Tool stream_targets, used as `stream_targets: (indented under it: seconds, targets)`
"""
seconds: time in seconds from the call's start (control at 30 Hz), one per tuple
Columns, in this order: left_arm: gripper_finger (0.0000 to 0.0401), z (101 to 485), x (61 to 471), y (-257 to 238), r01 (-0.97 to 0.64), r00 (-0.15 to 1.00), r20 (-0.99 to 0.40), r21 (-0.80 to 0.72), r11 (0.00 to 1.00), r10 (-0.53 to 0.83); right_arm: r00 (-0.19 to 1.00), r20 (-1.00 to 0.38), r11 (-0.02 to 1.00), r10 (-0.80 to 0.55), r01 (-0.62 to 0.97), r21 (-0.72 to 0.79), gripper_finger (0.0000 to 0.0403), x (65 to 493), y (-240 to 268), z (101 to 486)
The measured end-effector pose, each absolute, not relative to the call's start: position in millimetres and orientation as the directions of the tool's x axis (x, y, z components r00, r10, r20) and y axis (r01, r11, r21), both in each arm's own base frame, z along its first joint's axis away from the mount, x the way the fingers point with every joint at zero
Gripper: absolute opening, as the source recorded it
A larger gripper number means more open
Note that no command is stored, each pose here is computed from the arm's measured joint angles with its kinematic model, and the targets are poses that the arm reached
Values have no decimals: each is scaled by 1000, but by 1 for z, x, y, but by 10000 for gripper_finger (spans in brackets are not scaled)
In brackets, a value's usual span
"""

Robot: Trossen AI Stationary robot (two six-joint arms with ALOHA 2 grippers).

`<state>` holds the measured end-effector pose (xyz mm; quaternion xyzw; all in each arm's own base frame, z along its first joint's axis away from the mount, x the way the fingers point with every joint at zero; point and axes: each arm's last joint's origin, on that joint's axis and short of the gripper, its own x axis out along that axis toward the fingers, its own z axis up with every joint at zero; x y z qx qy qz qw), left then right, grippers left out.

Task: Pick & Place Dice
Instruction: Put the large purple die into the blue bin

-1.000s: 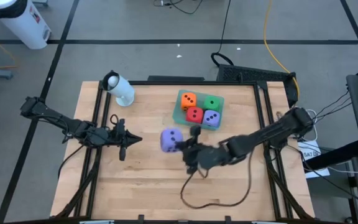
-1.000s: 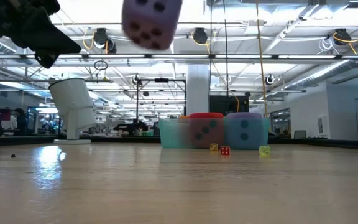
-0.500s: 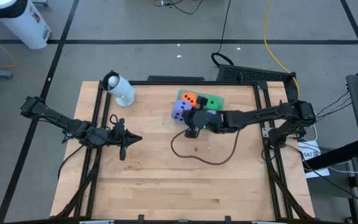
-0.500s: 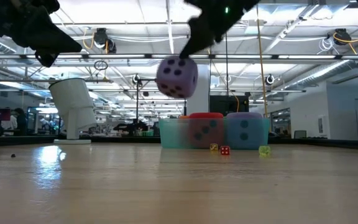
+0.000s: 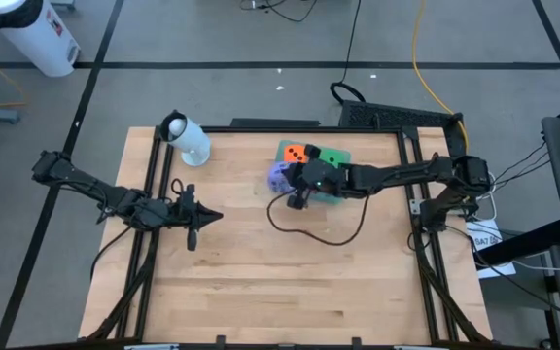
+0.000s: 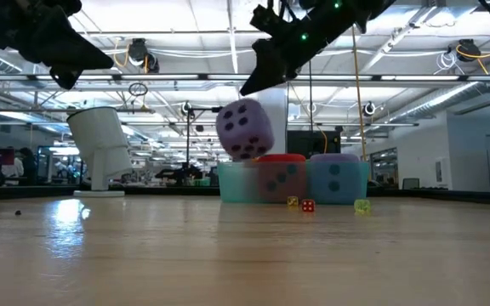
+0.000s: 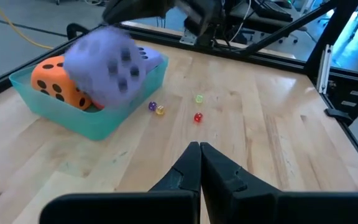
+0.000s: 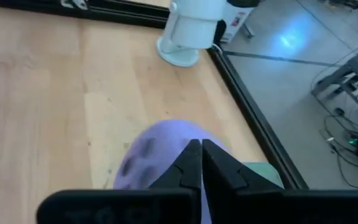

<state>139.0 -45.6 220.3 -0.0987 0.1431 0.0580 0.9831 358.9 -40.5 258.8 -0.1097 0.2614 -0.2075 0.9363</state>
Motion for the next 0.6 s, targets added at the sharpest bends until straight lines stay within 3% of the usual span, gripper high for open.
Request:
stream_targets:
  seconds: [0.6]
  targets:
    - [5, 220, 139, -45, -146, 953, -292, -187, 971, 87, 694, -467, 827, -547, 361, -431, 1, 365, -39, 241]
